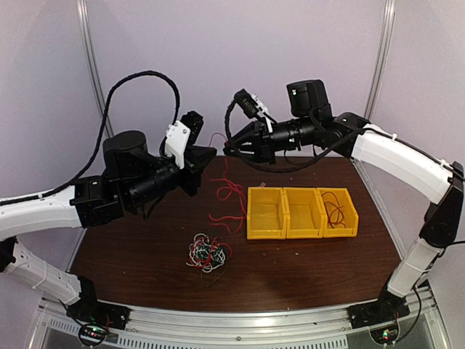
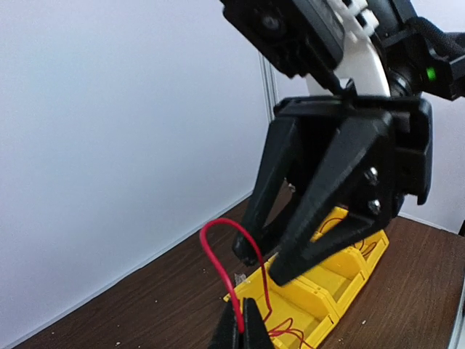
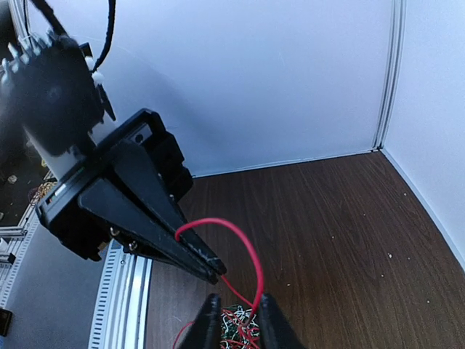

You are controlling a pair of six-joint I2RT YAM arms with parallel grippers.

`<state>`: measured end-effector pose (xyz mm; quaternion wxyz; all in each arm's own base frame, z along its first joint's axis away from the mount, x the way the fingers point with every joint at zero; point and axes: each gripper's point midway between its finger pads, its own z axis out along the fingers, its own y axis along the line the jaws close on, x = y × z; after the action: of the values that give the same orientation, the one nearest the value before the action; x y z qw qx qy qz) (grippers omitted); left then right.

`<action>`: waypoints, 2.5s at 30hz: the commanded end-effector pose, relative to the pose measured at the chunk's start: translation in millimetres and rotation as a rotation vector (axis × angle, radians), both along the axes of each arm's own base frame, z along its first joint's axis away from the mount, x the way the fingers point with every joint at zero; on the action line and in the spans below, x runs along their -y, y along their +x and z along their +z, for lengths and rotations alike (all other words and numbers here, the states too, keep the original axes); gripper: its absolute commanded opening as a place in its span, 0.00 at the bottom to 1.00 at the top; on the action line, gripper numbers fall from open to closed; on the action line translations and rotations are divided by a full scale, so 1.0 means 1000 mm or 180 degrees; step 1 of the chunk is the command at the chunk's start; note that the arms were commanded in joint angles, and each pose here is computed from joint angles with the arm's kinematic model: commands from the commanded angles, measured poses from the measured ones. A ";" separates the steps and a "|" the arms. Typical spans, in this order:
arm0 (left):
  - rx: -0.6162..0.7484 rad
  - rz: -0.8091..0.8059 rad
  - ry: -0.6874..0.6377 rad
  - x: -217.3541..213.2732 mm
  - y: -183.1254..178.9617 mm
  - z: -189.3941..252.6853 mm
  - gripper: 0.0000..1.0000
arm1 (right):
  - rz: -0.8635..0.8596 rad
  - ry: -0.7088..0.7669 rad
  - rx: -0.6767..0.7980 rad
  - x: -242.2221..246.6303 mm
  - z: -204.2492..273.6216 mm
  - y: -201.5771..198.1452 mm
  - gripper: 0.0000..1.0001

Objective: Untangle the cables

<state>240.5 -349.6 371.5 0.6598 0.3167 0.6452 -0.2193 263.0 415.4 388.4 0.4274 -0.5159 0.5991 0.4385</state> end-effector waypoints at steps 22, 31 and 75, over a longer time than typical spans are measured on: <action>0.0133 -0.0205 -0.0740 -0.022 -0.023 0.113 0.00 | 0.0627 0.0173 -0.0398 -0.010 -0.104 -0.026 0.67; 0.0138 -0.0247 -0.0797 -0.022 -0.025 0.121 0.00 | 0.0544 0.0339 -0.0551 -0.024 -0.098 -0.013 0.23; 0.0022 -0.0466 -0.0636 0.061 0.004 0.083 0.00 | -0.1485 -0.0688 -0.0479 0.221 -0.135 0.066 0.00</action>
<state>255.8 -371.9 430.5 0.6630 0.2981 0.6491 -0.2241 312.4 237.5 265.6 0.4148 -0.4075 0.7270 0.3651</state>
